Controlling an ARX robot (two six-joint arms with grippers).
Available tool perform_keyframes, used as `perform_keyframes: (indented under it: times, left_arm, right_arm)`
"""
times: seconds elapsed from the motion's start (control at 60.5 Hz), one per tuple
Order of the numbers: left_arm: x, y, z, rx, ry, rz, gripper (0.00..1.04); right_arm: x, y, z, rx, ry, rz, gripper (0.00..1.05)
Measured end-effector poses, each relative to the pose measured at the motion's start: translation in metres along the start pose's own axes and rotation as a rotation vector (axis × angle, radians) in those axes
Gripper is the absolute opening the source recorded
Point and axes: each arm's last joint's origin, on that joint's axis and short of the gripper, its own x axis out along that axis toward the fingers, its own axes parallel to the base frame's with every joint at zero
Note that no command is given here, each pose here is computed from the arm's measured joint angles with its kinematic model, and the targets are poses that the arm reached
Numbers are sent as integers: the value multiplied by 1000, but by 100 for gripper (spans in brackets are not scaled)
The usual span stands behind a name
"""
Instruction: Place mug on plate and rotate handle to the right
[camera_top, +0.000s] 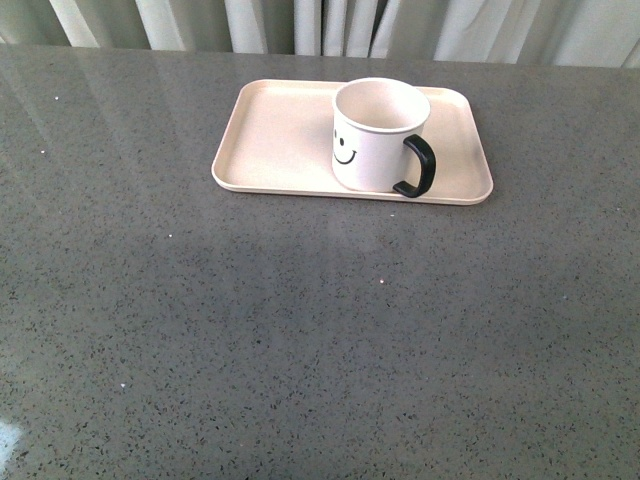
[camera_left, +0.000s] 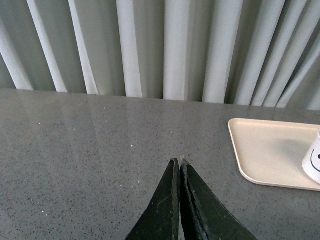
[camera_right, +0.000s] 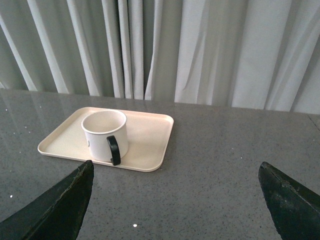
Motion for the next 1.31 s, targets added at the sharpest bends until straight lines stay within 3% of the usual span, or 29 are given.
perform_keyframes:
  times: [1.306]
  left_arm:
    - [-41, 0, 1, 0, 2, 1, 1]
  right_arm:
    - [0, 0, 0, 0, 0, 0, 96]
